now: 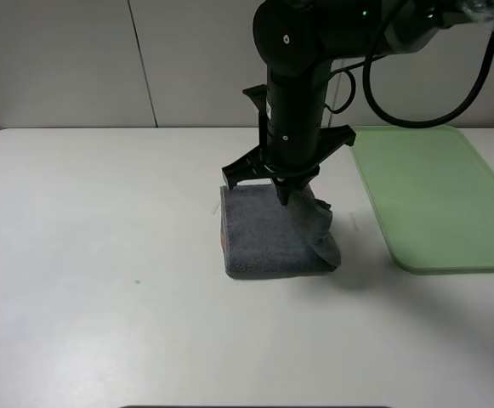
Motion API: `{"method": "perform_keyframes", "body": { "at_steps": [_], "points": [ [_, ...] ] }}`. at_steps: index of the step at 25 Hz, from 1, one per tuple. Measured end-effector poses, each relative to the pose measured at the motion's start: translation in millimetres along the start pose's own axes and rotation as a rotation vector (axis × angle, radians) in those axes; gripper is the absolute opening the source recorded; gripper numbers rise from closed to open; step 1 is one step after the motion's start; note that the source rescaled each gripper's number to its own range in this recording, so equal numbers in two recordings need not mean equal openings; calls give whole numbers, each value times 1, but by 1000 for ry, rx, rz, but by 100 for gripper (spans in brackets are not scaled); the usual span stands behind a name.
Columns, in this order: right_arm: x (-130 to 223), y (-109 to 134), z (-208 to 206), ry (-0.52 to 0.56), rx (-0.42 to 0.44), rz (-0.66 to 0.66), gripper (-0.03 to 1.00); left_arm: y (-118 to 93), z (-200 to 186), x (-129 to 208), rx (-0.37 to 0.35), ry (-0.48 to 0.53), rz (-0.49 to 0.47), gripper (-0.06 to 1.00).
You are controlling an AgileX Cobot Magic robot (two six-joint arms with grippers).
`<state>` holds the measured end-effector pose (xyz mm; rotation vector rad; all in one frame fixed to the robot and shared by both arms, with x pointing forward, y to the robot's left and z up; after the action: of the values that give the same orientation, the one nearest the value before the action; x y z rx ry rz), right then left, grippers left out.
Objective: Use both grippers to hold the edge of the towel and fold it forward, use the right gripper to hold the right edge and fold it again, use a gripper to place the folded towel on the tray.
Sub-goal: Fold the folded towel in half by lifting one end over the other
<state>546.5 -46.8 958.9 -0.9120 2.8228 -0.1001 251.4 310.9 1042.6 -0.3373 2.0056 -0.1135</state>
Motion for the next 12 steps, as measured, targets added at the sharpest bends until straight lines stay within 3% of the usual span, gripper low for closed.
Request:
{"method": "perform_keyframes", "body": {
  "at_steps": [12],
  "points": [
    [-3, 10, 14, 8, -68, 62, 8, 0, 0, 0, 0, 0, 0, 100]
  ]
}}
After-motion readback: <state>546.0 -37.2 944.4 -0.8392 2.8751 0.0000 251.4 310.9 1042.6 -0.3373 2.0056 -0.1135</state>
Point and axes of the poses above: a point on each arm's last joint axis where the gripper is mounted, z pointing out along that axis toward the gripper, y along the wrist's bending axis when the last joint is at zero, x = y × z, the point moved 2 cm from there along z, pointing out along that axis toward the gripper, and after that the axes turned 12 degrees about -z, right-handed, at the moved point
